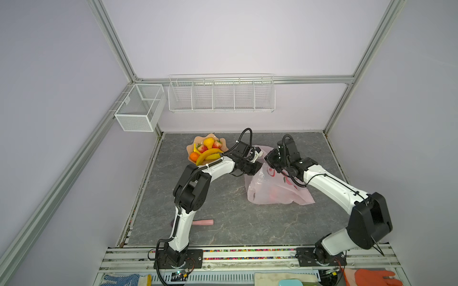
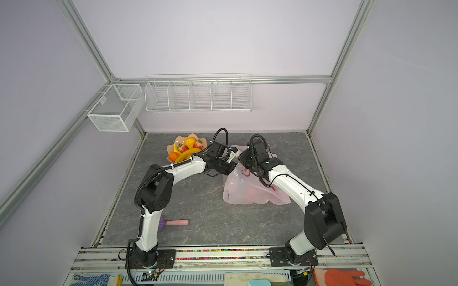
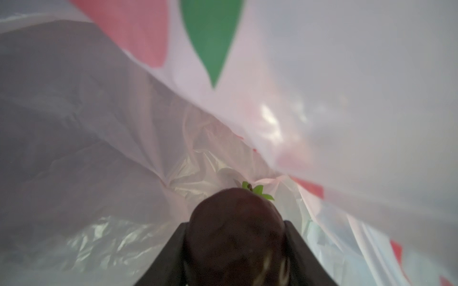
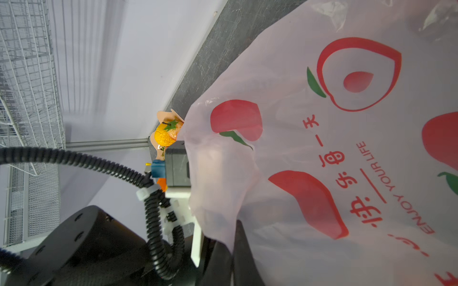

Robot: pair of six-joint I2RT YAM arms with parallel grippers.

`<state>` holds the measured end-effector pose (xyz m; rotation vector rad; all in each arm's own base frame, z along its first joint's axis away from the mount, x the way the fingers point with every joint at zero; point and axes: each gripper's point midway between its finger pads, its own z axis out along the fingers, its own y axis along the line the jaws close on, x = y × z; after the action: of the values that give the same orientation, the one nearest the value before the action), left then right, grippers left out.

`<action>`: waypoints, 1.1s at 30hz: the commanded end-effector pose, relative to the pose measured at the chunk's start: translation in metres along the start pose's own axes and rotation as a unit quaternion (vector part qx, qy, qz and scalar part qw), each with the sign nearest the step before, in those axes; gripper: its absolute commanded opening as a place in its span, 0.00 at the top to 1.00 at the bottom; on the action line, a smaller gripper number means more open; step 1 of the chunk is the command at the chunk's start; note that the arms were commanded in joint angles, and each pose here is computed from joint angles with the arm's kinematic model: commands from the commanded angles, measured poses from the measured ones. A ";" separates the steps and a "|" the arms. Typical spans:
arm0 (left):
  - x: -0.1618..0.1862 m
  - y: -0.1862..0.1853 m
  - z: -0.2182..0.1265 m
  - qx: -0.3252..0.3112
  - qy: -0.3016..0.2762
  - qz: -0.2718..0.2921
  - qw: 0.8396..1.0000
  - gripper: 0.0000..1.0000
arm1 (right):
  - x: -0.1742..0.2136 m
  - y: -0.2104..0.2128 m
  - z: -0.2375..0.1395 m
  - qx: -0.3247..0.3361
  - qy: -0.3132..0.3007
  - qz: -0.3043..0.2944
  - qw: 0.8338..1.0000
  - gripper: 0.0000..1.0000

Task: Place the fruits into the plastic bag
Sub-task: 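Open the left gripper to drop the plum into the bag, then withdraw the left gripper from the bag and move it over the bowl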

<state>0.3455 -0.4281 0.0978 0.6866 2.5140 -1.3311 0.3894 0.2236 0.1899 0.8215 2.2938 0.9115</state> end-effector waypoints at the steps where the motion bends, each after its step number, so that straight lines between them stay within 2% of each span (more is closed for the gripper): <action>1: -0.017 -0.007 0.012 0.023 -0.030 -0.049 0.998 0.68 | -0.002 0.007 -0.001 -0.030 -0.005 0.036 0.999 0.94; 5: -0.015 -0.017 0.025 0.029 -0.023 -0.055 0.998 0.59 | 0.000 0.004 0.001 -0.035 -0.004 0.050 0.998 0.94; 10: -0.001 -0.017 0.037 0.021 -0.004 -0.059 0.998 0.36 | 0.003 0.000 0.003 -0.036 0.000 0.057 0.998 0.94; 14: -0.002 -0.014 0.024 -0.013 -0.008 -0.056 0.998 0.22 | 0.001 0.001 0.002 -0.038 -0.002 0.057 0.998 0.94; 18: -0.009 -0.012 0.006 -0.031 -0.019 -0.063 0.997 0.17 | 0.001 0.000 0.000 -0.037 -0.003 0.057 0.998 0.94; 19: -0.011 -0.011 0.000 -0.038 -0.022 -0.063 0.997 0.11 | 0.000 0.000 0.000 -0.036 -0.003 0.058 0.998 0.94; 33: -0.014 0.003 -0.080 -0.119 -0.054 -0.061 0.990 0.10 | -0.002 -0.007 -0.003 -0.014 -0.004 0.050 0.999 0.94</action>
<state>0.3628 -0.3828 0.1449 0.4031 2.5884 -1.1312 0.3891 0.2228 0.1893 0.8948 2.2337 1.0051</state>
